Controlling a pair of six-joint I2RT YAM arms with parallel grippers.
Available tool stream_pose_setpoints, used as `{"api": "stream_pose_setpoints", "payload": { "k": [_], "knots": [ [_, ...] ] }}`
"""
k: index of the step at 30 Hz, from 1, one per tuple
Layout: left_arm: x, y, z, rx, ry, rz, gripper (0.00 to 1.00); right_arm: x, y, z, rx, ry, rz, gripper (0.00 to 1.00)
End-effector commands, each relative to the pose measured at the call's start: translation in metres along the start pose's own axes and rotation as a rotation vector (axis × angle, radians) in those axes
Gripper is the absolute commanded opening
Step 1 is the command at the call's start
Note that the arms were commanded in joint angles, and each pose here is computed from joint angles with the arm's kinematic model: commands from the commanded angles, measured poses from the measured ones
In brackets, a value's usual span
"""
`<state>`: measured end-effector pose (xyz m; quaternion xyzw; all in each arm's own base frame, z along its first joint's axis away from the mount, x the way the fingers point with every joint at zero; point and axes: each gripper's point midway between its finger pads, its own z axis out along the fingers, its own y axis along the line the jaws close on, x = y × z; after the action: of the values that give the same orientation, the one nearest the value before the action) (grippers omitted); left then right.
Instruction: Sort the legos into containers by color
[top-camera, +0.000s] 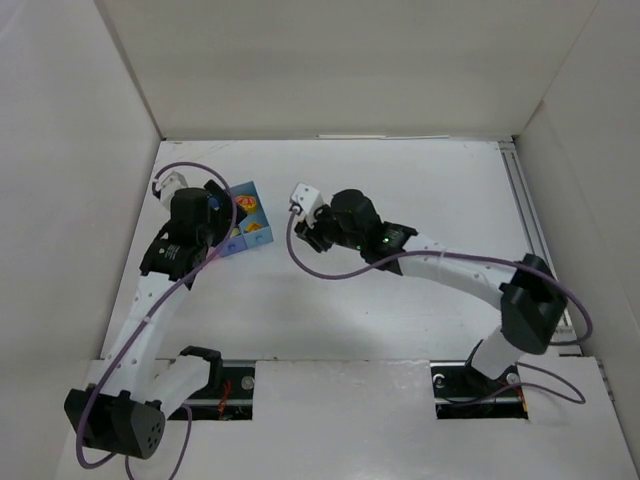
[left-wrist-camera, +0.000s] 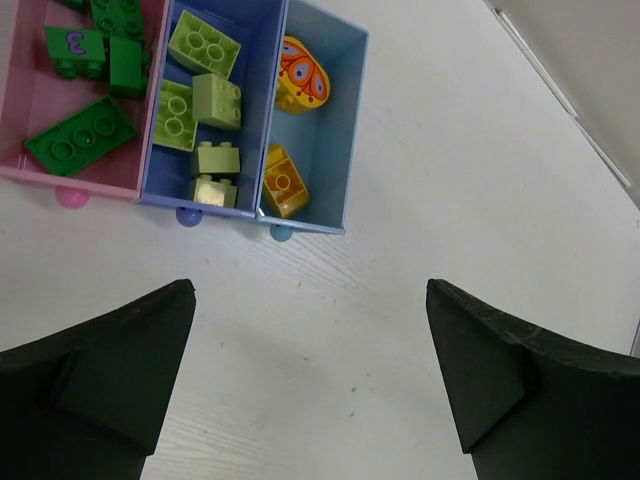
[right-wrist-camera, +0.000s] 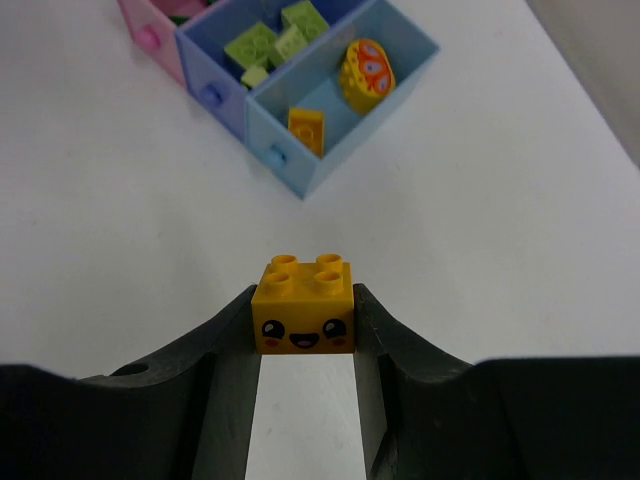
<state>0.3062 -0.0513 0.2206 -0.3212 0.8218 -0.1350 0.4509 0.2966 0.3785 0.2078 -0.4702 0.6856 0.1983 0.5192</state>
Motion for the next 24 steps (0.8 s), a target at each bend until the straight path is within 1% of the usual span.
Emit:
{"api": "stream_pose_setpoints", "payload": {
  "k": [1,2,3,4,5,6,7,9,10,11,12,13,14,15,17,18,22,23,24],
  "knots": [
    [-0.003,0.001,-0.022,0.02,-0.022,-0.044,1.0,-0.057,0.002,0.032,-0.075,-0.183,-0.08,0.03],
    [0.0,0.007,-0.022,0.01,-0.027,-0.043,1.0,-0.058,0.001,0.042,-0.072,-0.192,-0.082,0.04],
    [-0.001,0.01,-0.023,0.003,-0.04,-0.044,1.0,-0.07,-0.002,0.05,-0.064,-0.221,-0.085,0.04],
    [-0.002,0.013,-0.025,-0.008,-0.048,-0.052,1.0,-0.059,0.002,0.071,-0.08,-0.21,-0.084,0.04],
    [-0.005,0.019,-0.027,-0.03,-0.067,-0.06,1.0,-0.055,0.001,0.082,-0.074,-0.199,-0.083,0.04],
    [-0.002,0.021,-0.028,-0.042,-0.057,-0.067,1.0,-0.075,-0.005,0.09,-0.062,-0.236,-0.087,0.04],
    [-0.001,0.023,-0.028,-0.049,-0.051,-0.064,1.0,-0.057,-0.002,0.112,-0.073,-0.2,-0.083,0.04],
    [-0.006,0.021,-0.031,-0.042,-0.07,-0.069,1.0,-0.057,-0.003,0.131,-0.073,-0.202,-0.083,0.05],
    [-0.006,0.021,-0.031,-0.041,-0.07,-0.069,1.0,-0.077,-0.008,0.137,-0.061,-0.243,-0.079,0.06],
    [-0.005,0.021,-0.032,-0.036,-0.063,-0.057,1.0,-0.061,-0.007,0.153,-0.057,-0.21,-0.074,0.08],
    [-0.005,0.021,-0.032,-0.036,-0.062,-0.057,1.0,-0.06,-0.009,0.16,-0.049,-0.204,-0.073,0.08],
    [-0.003,0.021,-0.03,-0.043,-0.057,-0.054,1.0,-0.077,-0.014,0.163,-0.038,-0.24,-0.077,0.11],
    [-0.002,0.02,-0.03,-0.037,-0.05,-0.054,1.0,-0.061,-0.013,0.176,-0.035,-0.2,-0.062,0.13],
    [-0.001,0.021,-0.028,-0.043,-0.044,-0.052,1.0,-0.058,-0.017,0.181,-0.013,-0.184,-0.059,0.13],
    [-0.001,0.021,-0.028,-0.043,-0.044,-0.041,1.0,-0.062,-0.01,0.193,-0.025,-0.182,-0.053,0.23],
    [-0.001,0.021,-0.028,-0.043,-0.044,-0.041,1.0,-0.057,-0.012,0.195,-0.016,-0.162,-0.05,0.29],
    [-0.001,0.021,-0.028,-0.043,-0.044,-0.041,1.0,-0.058,-0.012,0.192,-0.016,-0.162,-0.05,0.48],
    [0.002,0.024,-0.026,-0.05,-0.038,-0.039,1.0,-0.059,-0.014,0.19,-0.007,-0.159,-0.05,0.56],
    [0.002,0.024,-0.026,-0.05,-0.038,-0.039,1.0,-0.051,-0.012,0.191,-0.011,-0.145,-0.049,0.57]
  ]
}}
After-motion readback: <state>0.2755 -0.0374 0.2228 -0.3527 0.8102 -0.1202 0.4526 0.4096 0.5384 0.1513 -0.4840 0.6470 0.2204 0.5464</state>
